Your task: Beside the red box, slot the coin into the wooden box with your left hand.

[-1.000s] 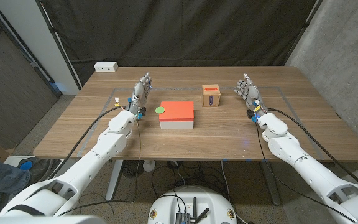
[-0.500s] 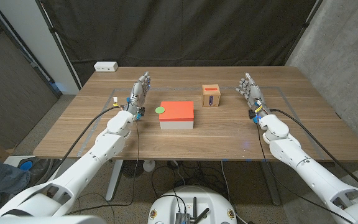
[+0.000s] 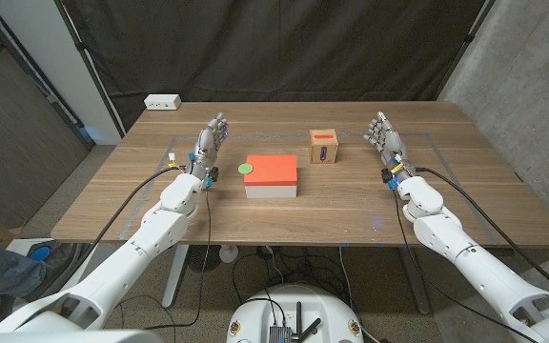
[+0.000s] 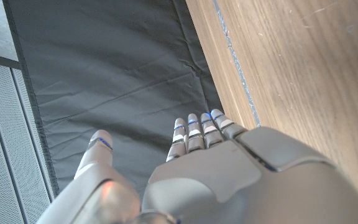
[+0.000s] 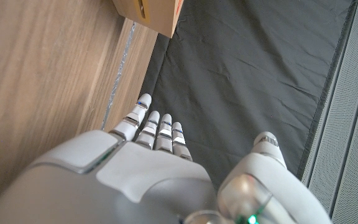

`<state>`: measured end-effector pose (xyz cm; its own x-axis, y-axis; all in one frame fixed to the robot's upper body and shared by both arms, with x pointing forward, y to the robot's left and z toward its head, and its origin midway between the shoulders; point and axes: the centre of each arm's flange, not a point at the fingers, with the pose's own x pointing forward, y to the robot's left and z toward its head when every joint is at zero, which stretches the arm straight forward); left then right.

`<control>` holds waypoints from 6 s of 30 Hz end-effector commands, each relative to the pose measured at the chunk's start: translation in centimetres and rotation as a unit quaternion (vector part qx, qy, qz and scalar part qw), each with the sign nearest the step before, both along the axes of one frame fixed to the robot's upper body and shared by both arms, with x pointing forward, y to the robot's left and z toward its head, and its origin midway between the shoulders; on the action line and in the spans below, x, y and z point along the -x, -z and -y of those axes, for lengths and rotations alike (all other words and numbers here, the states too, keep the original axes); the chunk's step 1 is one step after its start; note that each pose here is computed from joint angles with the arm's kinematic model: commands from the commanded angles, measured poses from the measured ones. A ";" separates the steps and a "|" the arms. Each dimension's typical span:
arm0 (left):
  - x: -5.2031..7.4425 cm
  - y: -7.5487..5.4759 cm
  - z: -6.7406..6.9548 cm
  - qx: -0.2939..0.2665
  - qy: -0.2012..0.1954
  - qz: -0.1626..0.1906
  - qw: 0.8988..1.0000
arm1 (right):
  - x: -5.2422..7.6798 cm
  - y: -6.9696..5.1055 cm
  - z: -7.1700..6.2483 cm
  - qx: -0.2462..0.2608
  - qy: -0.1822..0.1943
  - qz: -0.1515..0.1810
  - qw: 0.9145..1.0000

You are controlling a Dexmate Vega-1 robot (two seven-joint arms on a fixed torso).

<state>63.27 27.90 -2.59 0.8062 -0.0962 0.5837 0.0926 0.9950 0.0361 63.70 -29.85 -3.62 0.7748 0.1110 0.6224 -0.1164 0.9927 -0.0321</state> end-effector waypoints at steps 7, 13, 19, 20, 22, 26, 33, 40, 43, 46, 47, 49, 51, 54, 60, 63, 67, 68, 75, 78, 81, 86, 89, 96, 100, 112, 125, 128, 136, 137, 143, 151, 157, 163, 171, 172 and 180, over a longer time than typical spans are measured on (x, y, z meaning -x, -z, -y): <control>2.3 0.7 -1.7 -0.005 -0.057 -0.026 0.998 | 0.3 0.3 -0.3 -0.004 0.007 0.002 1.000; 2.8 1.0 -2.1 0.003 -0.075 -0.040 0.996 | 0.4 0.0 -0.4 -0.003 0.008 0.006 1.000; 3.3 1.2 -2.5 0.008 -0.097 -0.046 0.994 | 0.7 -0.2 -0.4 -0.001 0.011 0.011 1.000; 3.4 1.2 -2.5 0.009 -0.099 -0.046 0.994 | 0.7 -0.2 -0.4 -0.004 0.011 0.011 1.000; 3.5 1.2 -2.6 0.009 -0.101 -0.047 0.994 | 0.8 -0.2 -0.4 -0.002 0.012 0.012 1.000; 3.8 1.2 -2.5 0.007 -0.112 -0.048 0.993 | 0.9 -0.2 -0.5 0.002 0.016 0.013 1.000; 3.9 1.5 -2.5 0.015 -0.122 -0.055 0.991 | 1.2 -0.1 -0.7 0.004 0.019 0.016 1.000; 4.1 2.1 -2.4 0.027 -0.138 -0.063 0.988 | 1.2 -0.1 -0.9 0.004 0.017 0.016 1.000; 4.3 2.2 -2.5 0.029 -0.144 -0.065 0.987 | 1.1 -0.1 -1.1 0.005 0.017 0.017 1.000; 4.3 2.3 -2.5 0.030 -0.146 -0.066 0.987 | 1.1 -0.2 -1.1 0.003 0.016 0.017 1.000; 4.4 2.3 -2.5 0.028 -0.149 -0.069 0.986 | 1.1 -0.2 -1.2 0.002 0.016 0.016 1.000; 4.4 2.4 -2.4 0.027 -0.156 -0.069 0.985 | 1.1 -0.1 -1.2 0.005 0.017 0.015 1.000; 4.3 2.5 -2.3 0.029 -0.154 -0.069 0.985 | 1.2 -0.1 -1.2 0.005 0.019 0.014 1.000; 4.2 2.7 -2.2 0.034 -0.157 -0.076 0.984 | 1.3 -0.1 -1.3 0.005 0.020 0.011 1.000; 4.5 2.9 -2.2 0.041 -0.162 -0.084 0.982 | 1.6 0.0 -1.5 0.005 0.021 0.009 1.000; 4.8 3.0 -2.1 0.041 -0.160 -0.087 0.982 | 1.9 0.1 -1.7 0.008 0.023 0.008 1.000; 5.1 3.2 -2.1 0.045 -0.144 -0.102 0.983 | 2.4 0.1 -2.0 0.008 0.023 0.010 1.000; 5.2 3.3 -2.1 0.048 -0.140 -0.109 0.983 | 2.5 0.1 -2.1 0.010 0.024 0.011 1.000; 5.9 3.6 -2.5 0.063 -0.121 -0.126 0.983 | 3.4 0.0 -2.4 0.010 0.026 0.017 0.999; 6.2 3.7 -2.8 0.066 -0.115 -0.128 0.983 | 3.5 0.0 -2.4 0.007 0.023 0.019 1.000; 6.5 3.7 -3.0 0.070 -0.104 -0.137 0.983 | 3.6 0.0 -2.5 0.007 0.022 0.019 1.000; 7.1 3.7 -3.2 0.075 -0.101 -0.160 0.979 | 3.8 0.1 -2.3 0.009 0.020 0.015 1.000; 7.3 3.5 -3.5 0.073 -0.104 -0.180 0.975 | 3.9 0.2 -2.0 0.010 0.018 0.013 1.000; 7.8 3.1 -3.4 0.069 -0.090 -0.234 0.966 | 4.0 0.8 -0.6 0.010 0.015 -0.002 1.000; 8.4 2.8 -3.3 0.064 -0.084 -0.268 0.958 | 4.2 0.9 0.3 0.011 0.011 -0.002 1.000; 10.3 0.9 -3.7 0.043 -0.067 -0.330 0.941 | 4.4 0.2 3.0 0.029 -0.009 -0.009 0.999; 10.4 -0.6 -4.2 0.025 -0.028 -0.355 0.934 | 4.3 -2.0 3.6 0.065 -0.031 0.014 0.997; 9.9 -0.2 -4.2 0.024 -0.016 -0.371 0.928 | 4.4 -2.0 3.6 0.064 -0.031 0.016 0.997; 8.4 0.3 -3.6 0.005 0.013 -0.398 0.917 | 4.4 -1.7 3.6 0.067 -0.028 0.013 0.997; 8.2 0.3 -3.5 0.001 0.014 -0.402 0.916 | 4.4 -1.7 3.6 0.069 -0.028 0.013 0.997; 7.6 -0.2 -3.4 -0.019 0.013 -0.413 0.910 | 4.2 -1.7 3.6 0.071 -0.031 0.008 0.997; 7.6 -0.3 -2.6 -0.043 0.010 -0.424 0.905 | 4.0 -1.7 3.9 0.070 -0.032 0.005 0.997; 7.4 -0.1 -2.4 -0.049 0.012 -0.436 0.899 | 4.2 -1.6 4.4 0.067 -0.027 0.006 0.997; 7.0 -0.2 -1.8 -0.058 0.020 -0.434 0.899 | 4.2 -1.1 4.5 0.069 -0.028 -0.003 0.997; 7.0 -0.6 -1.6 -0.061 0.025 -0.423 0.904 | 4.0 -0.8 4.4 0.069 -0.032 -0.012 0.997; 7.0 -0.6 -1.5 -0.059 0.027 -0.422 0.904 | 4.1 -0.8 4.4 0.070 -0.029 -0.011 0.997; 6.7 -0.5 -0.9 -0.063 0.026 -0.425 0.903 | 4.3 -0.7 5.1 0.068 -0.022 -0.009 0.997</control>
<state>56.21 29.52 -2.19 0.9511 -0.1618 -0.2630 0.1776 0.9834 0.0372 59.63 -34.40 -2.78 0.7754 0.2388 0.5846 -0.1733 0.9707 -0.1666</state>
